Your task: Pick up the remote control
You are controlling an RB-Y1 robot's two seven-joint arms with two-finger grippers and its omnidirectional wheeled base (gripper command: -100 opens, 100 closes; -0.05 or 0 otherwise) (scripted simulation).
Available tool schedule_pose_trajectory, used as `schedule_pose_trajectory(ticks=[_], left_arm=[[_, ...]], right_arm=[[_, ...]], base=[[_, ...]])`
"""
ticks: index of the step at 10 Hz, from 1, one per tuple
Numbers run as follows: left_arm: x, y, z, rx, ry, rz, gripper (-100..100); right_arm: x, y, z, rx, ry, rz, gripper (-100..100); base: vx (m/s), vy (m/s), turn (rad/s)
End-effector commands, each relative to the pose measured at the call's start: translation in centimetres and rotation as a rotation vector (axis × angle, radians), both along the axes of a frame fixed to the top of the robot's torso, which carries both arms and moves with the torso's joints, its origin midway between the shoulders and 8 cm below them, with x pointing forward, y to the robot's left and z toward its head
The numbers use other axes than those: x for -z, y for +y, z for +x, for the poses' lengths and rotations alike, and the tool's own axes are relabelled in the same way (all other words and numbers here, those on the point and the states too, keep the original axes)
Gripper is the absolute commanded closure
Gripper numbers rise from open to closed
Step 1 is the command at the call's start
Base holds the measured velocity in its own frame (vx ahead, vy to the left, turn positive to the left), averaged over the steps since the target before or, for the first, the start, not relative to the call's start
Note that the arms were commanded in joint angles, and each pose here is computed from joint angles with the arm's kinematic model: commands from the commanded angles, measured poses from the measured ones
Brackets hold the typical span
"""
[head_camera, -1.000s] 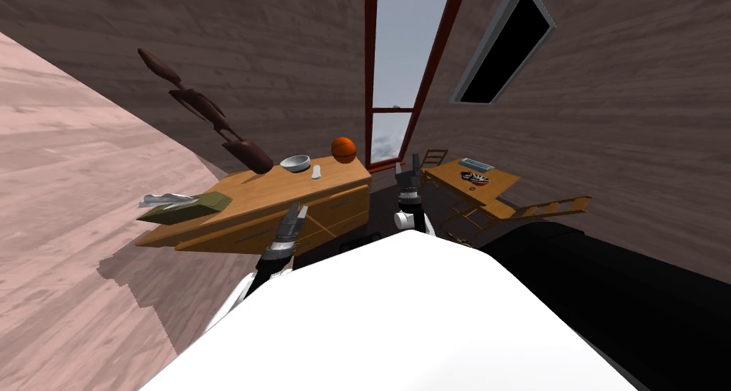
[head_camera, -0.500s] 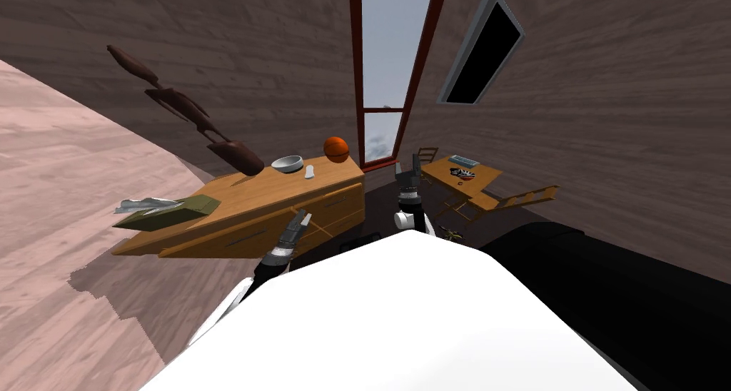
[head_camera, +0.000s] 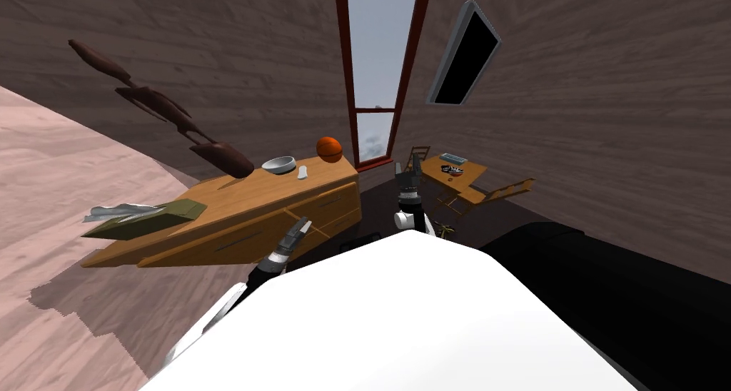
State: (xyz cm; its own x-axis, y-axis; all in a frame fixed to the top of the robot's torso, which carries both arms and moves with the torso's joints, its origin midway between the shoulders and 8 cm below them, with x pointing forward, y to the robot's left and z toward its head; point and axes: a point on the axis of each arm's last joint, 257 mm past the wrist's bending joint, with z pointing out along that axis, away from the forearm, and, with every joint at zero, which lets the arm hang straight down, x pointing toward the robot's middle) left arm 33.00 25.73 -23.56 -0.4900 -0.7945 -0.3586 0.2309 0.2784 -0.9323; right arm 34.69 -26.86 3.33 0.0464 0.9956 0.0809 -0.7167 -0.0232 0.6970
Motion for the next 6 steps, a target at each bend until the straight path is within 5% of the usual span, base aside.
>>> schedule_pose_trajectory(ticks=[1,5,6], left_arm=[[1.7,0.9,-0.9,0.022,0.051,0.033,-100],[5.7,2.8,-3.9,0.096,0.193,0.067,-100],[6.7,4.5,-4.2,0.089,0.221,0.109,-100]], right_arm=[[0.0,0.0,0.0,0.000,0.000,0.000,0],[0.0,0.0,0.0,0.000,0.000,0.000,0],[0.0,0.0,0.0,0.000,0.000,0.000,0]], base=[[-0.067,-0.052,-0.106],[-0.064,-0.052,-0.138],[-0.066,-0.054,-0.157]])
